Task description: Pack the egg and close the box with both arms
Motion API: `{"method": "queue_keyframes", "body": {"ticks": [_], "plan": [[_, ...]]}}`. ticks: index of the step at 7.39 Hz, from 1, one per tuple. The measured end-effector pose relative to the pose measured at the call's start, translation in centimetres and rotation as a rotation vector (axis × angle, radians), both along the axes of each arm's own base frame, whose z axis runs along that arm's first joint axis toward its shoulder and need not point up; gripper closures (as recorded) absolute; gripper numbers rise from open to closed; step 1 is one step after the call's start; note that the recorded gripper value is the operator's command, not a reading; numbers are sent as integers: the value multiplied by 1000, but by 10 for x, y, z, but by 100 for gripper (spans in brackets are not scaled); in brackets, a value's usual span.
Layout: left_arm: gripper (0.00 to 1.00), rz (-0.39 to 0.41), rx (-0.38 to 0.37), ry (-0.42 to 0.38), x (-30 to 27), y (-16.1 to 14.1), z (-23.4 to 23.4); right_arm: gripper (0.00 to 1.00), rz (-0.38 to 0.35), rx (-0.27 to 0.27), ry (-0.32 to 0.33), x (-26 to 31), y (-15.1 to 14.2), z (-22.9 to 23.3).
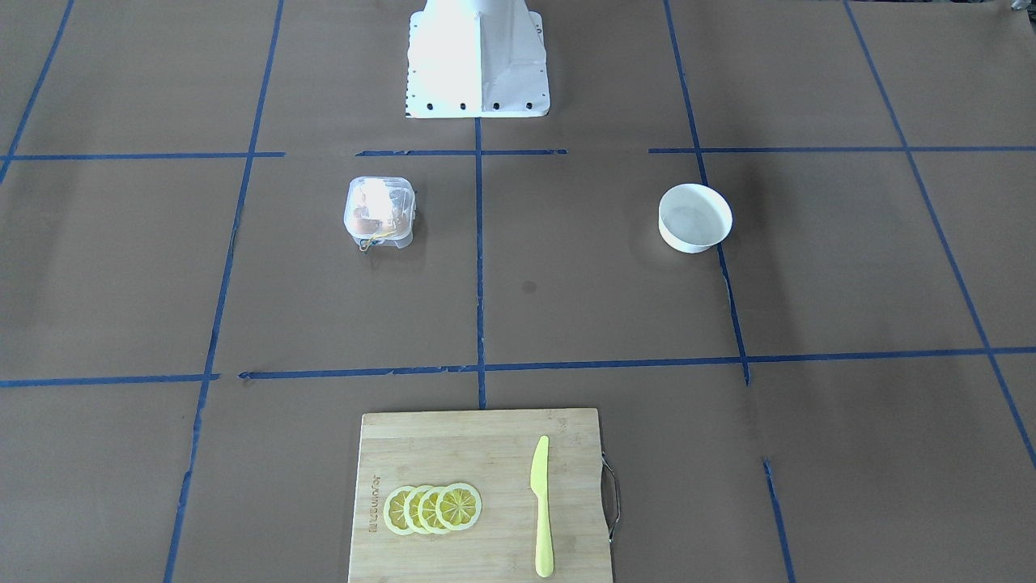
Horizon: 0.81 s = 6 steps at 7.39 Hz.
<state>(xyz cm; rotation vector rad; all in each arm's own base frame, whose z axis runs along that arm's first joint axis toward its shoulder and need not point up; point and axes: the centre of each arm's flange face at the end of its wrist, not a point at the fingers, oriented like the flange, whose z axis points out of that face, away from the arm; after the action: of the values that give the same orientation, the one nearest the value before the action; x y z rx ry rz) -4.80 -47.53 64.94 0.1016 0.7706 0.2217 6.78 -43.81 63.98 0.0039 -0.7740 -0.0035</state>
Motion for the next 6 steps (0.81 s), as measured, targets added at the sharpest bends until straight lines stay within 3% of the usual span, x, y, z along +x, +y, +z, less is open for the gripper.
{"method": "queue_keyframes", "body": {"ticks": [2, 6], "plan": [[0, 0, 2, 0, 0, -1, -1, 0, 2, 2, 32, 3, -1, 2], [0, -10, -7, 4, 0, -2, -1, 0, 12, -8, 38, 3, -2, 3]]}}
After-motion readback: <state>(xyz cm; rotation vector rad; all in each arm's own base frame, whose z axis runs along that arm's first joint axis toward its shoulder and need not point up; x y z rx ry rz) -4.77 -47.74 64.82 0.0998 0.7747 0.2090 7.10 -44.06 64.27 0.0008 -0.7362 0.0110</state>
